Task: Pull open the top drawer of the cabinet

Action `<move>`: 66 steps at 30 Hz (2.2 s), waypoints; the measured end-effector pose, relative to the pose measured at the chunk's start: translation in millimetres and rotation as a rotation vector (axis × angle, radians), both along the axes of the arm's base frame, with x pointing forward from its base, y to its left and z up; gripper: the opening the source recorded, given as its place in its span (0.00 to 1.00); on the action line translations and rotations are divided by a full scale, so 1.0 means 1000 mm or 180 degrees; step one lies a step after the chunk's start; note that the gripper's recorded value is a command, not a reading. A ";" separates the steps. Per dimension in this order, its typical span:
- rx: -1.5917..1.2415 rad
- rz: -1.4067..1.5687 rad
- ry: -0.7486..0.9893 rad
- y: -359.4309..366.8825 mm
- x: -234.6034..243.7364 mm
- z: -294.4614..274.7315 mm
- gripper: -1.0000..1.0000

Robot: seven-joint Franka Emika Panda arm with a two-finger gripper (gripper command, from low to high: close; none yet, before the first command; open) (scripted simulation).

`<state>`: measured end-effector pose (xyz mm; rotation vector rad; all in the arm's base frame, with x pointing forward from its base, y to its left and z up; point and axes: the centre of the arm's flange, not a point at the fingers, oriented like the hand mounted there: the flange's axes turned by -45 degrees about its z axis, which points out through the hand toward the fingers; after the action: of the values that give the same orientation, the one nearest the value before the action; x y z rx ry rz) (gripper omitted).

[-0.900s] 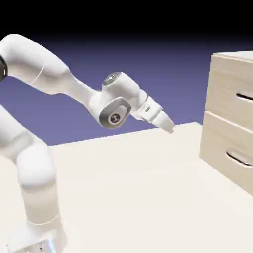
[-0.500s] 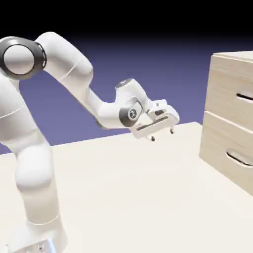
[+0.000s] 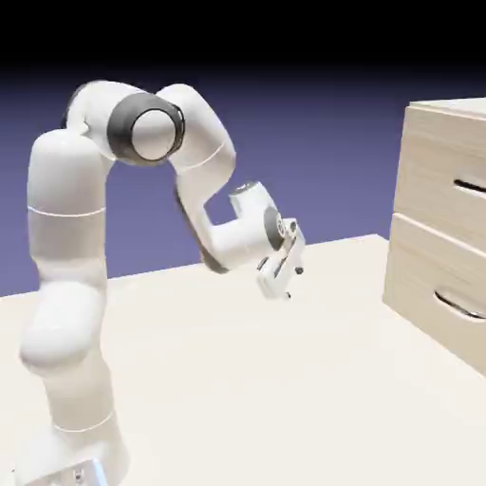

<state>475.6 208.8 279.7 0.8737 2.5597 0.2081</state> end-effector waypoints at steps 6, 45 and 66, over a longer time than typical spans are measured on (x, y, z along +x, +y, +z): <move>-0.0414 0.1381 -0.0052 0.039 0.003 -0.020 0.50; -0.4882 0.4487 -0.2871 -0.040 0.192 0.150 0.50; -0.6217 0.3872 -0.1917 -0.194 0.292 0.169 0.00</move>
<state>768.1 14.6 448.9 -1.2096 1.2086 -1.2086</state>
